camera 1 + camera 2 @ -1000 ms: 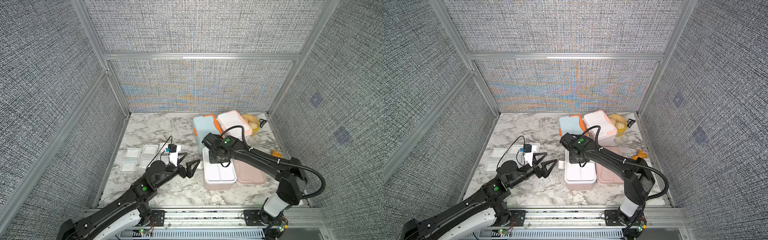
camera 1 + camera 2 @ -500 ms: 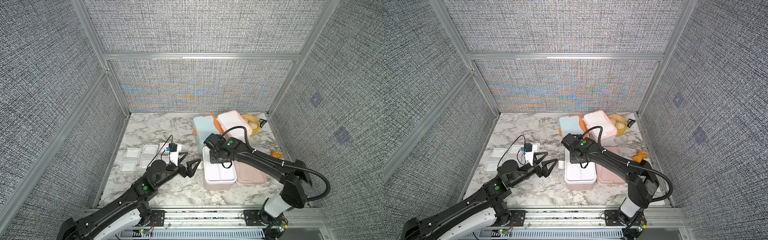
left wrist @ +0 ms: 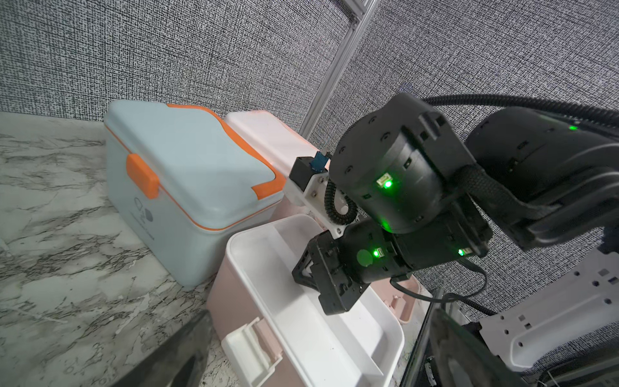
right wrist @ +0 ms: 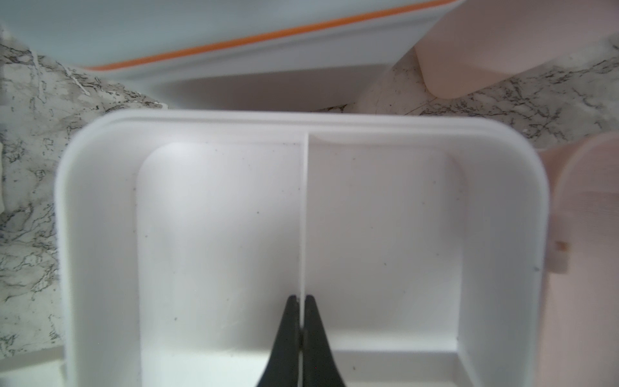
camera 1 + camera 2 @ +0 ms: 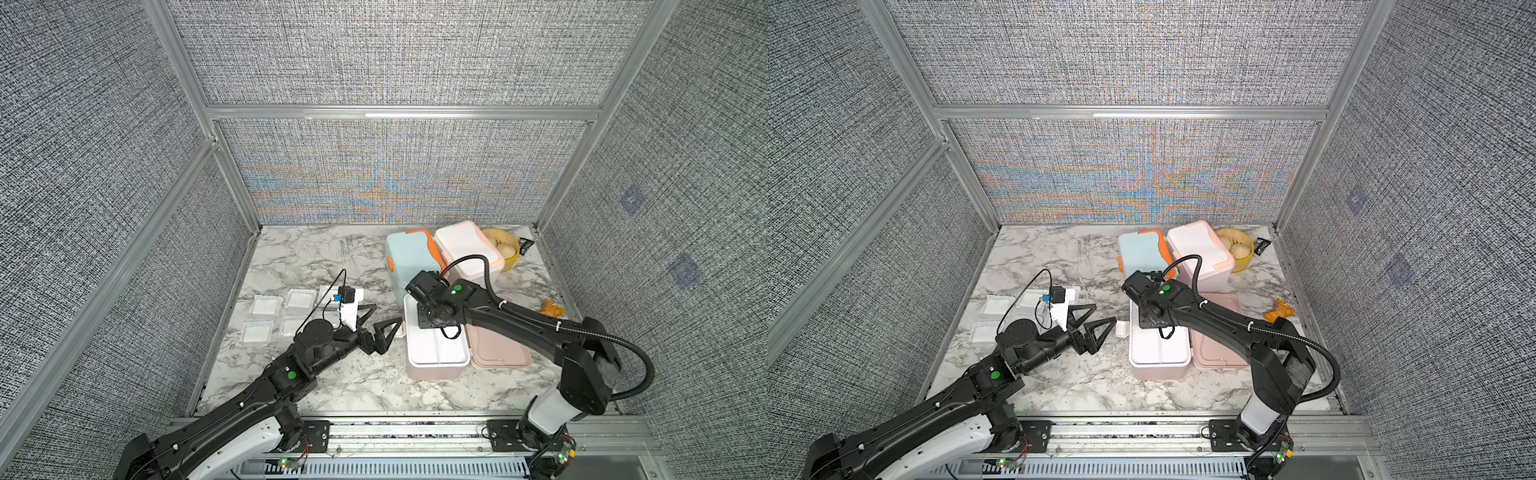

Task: Open first aid kits and take out gauze
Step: Place the compartment layer in the first aid kit.

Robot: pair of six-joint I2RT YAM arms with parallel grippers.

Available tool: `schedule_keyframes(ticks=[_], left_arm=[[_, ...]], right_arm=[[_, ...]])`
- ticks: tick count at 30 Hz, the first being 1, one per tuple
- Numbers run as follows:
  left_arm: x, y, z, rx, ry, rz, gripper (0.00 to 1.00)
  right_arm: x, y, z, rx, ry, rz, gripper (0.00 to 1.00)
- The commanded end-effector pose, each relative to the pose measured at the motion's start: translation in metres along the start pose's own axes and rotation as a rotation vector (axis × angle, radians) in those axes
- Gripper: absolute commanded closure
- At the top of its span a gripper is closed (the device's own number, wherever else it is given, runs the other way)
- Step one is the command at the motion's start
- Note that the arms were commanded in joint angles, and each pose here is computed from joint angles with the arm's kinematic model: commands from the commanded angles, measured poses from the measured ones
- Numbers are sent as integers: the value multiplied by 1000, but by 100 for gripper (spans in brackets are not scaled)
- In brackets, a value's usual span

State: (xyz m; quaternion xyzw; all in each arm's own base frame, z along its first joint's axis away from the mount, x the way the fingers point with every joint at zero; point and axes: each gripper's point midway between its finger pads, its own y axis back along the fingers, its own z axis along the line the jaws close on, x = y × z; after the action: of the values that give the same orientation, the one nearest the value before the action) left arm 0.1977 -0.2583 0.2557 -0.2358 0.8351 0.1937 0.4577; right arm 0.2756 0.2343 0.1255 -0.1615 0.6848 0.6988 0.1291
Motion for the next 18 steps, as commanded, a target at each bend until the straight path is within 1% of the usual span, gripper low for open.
schedule_keyframes(ticks=[1,5,6,7,9,10,13,15,18], left_arm=[[-7,-1,-8,34,-3,-16,0],[-7,-6,-13,47,8,13,0],[-7,-7,-14,53,13,19,0],[-8,-9,-17,62,16,25,0],[-8,-12,-20,74,23,37,0],[-9,-13,-23,83,24,45,0],[-8,-22,-27,88,35,81,0],[-6,-28,-31,91,38,105,0],[-1,-40,-35,86,39,148,0]], right_arm=[[2,10,-1,-19,-7,6,73],[-4,35,-4,-70,-12,-42,51],[-6,43,-7,-82,-15,-58,41],[-8,49,-10,-90,-15,-76,34],[-10,60,-16,-104,-15,-106,20],[-11,65,-21,-109,-14,-120,15],[-10,75,-41,-109,-31,-152,8],[-9,80,-56,-113,-50,-177,1],[-5,85,-82,-128,-93,-220,1]])
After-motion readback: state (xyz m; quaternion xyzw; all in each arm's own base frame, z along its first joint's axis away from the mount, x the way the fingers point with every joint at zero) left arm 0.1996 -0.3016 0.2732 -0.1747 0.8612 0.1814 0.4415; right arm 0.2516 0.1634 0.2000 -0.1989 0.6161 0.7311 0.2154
